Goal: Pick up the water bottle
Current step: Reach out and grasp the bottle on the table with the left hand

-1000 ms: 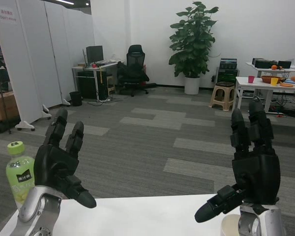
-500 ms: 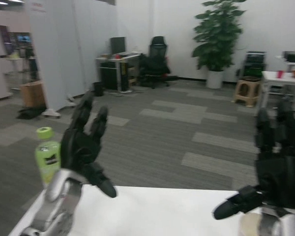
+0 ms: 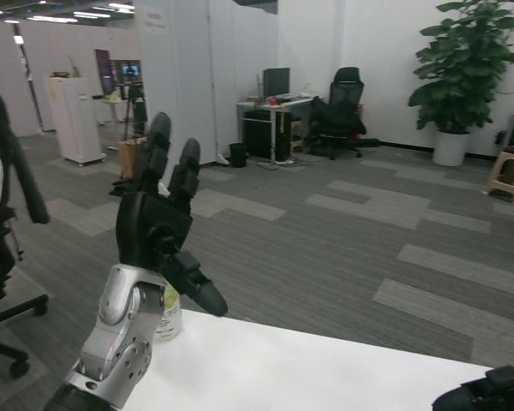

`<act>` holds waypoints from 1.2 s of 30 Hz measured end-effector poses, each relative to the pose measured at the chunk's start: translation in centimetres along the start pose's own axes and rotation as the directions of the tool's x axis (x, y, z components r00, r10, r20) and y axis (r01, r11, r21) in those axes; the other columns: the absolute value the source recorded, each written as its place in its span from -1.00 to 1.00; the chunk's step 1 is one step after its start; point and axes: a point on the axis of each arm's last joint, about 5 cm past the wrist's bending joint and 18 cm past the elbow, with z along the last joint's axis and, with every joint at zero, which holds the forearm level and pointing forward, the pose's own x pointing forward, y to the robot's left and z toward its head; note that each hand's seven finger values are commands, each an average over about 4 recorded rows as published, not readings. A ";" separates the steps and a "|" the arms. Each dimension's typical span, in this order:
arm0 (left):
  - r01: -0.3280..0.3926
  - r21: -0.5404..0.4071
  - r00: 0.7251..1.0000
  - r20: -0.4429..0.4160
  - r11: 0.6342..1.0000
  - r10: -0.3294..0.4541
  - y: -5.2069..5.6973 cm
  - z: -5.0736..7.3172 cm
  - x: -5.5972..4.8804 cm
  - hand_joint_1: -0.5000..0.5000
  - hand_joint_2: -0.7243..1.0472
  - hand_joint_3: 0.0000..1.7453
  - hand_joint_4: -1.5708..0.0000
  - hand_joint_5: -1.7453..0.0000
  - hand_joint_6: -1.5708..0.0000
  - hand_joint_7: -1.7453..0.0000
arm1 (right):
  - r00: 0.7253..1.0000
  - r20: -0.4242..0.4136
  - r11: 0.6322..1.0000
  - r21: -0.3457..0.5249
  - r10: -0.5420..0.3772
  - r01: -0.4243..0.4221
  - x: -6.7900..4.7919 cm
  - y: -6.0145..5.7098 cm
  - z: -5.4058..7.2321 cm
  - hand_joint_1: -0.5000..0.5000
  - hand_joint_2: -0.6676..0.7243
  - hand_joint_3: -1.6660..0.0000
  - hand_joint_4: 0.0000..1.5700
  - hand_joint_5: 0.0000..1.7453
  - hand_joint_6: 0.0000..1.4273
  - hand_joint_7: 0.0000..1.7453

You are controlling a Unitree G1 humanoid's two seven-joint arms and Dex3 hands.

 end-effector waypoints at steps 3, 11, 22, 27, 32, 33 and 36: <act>-0.069 0.078 0.996 0.055 0.995 0.065 1.4 1.3 -0.1 -0.98 -1.00 -0.90 1.00 1.00 1.00 1.00 | 1.000 0.000 1.000 0.002 -0.002 0.002 0.0 0.0 0.0 -0.92 1.00 1.00 -1.00 -1.00 -1.00 -1.00; -0.262 0.220 0.959 0.168 0.940 0.228 5.3 4.8 -0.2 -0.97 -1.00 -0.90 1.00 1.00 1.00 1.00 | 1.000 -0.016 1.000 0.000 -0.020 0.020 -0.2 -0.3 -0.4 -0.92 1.00 1.00 -1.00 -1.00 -1.00 -1.00; -0.333 0.344 0.930 -0.031 0.878 0.366 8.8 6.6 -1.6 -0.96 -1.00 -0.90 1.00 1.00 1.00 1.00 | 0.998 -0.054 0.999 -0.004 -0.043 0.042 -0.5 -0.7 -0.9 -0.92 1.00 1.00 -1.00 -1.00 -1.00 -1.00; -0.233 0.365 0.908 -0.249 0.901 0.336 10.4 6.2 -1.5 -0.96 -1.00 -0.90 1.00 1.00 1.00 1.00 | 0.997 -0.060 0.999 -0.001 -0.038 0.038 -0.6 -0.7 -1.0 -0.92 1.00 1.00 -1.00 -1.00 -1.00 -1.00; -0.205 0.372 0.863 -0.368 0.905 0.347 12.0 5.4 -1.9 -0.96 -1.00 -0.90 1.00 1.00 1.00 1.00 | 0.998 -0.060 0.999 -0.002 -0.033 0.033 -0.5 -0.7 -1.0 -0.92 1.00 1.00 -1.00 -1.00 -1.00 -1.00; -0.198 0.375 0.851 -0.392 0.906 0.348 12.3 5.2 -1.9 -0.96 -1.00 -0.90 1.00 1.00 1.00 1.00 | 0.998 -0.060 0.999 -0.002 -0.033 0.033 -0.5 -0.7 -1.0 -0.92 1.00 1.00 -1.00 -1.00 -1.00 -1.00; -0.170 0.368 0.819 -0.463 0.914 0.338 12.6 4.5 -2.1 -0.96 -1.00 -0.90 1.00 1.00 1.00 1.00 | 0.998 -0.058 0.999 -0.001 -0.034 0.034 -0.5 -0.7 -0.9 -0.92 1.00 1.00 -1.00 -1.00 -1.00 -1.00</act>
